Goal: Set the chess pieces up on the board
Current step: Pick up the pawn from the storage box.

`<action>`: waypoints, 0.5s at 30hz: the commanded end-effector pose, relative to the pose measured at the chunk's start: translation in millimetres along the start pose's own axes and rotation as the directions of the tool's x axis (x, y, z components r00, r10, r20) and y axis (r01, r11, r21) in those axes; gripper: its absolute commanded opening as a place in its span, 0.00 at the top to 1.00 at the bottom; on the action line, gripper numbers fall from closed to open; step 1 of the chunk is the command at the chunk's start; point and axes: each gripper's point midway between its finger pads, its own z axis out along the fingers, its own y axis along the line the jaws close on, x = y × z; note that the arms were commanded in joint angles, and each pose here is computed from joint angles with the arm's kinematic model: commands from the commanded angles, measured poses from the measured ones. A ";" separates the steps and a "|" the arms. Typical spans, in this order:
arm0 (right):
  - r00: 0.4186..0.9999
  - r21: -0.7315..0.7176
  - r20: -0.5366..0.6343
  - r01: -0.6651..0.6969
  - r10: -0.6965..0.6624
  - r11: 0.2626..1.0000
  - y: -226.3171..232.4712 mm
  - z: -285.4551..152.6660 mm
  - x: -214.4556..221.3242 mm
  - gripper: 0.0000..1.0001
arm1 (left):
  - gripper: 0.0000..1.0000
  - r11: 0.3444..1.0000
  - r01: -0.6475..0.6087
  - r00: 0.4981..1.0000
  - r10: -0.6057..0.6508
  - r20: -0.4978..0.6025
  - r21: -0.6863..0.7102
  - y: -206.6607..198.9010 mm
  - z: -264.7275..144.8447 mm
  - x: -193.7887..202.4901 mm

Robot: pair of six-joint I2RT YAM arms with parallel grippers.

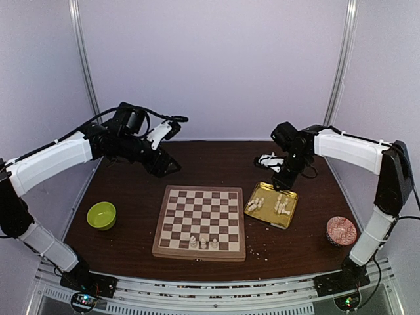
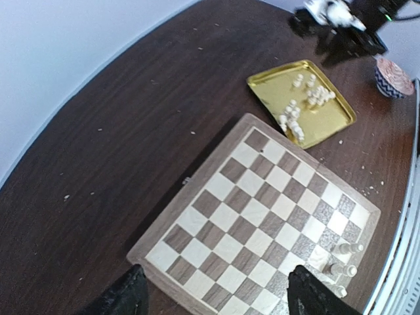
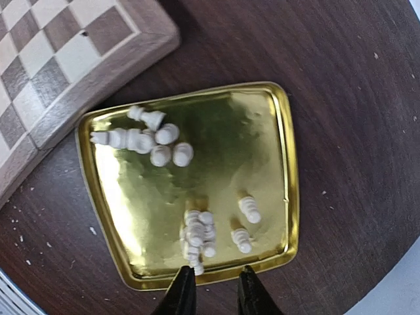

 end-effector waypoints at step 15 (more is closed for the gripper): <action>0.967 0.122 -0.160 -0.182 0.200 0.976 -65.0 63.6 52.2 0.79 | 0.27 0.987 -0.093 0.978 0.115 -0.172 0.131 -49.5 74.0 36.7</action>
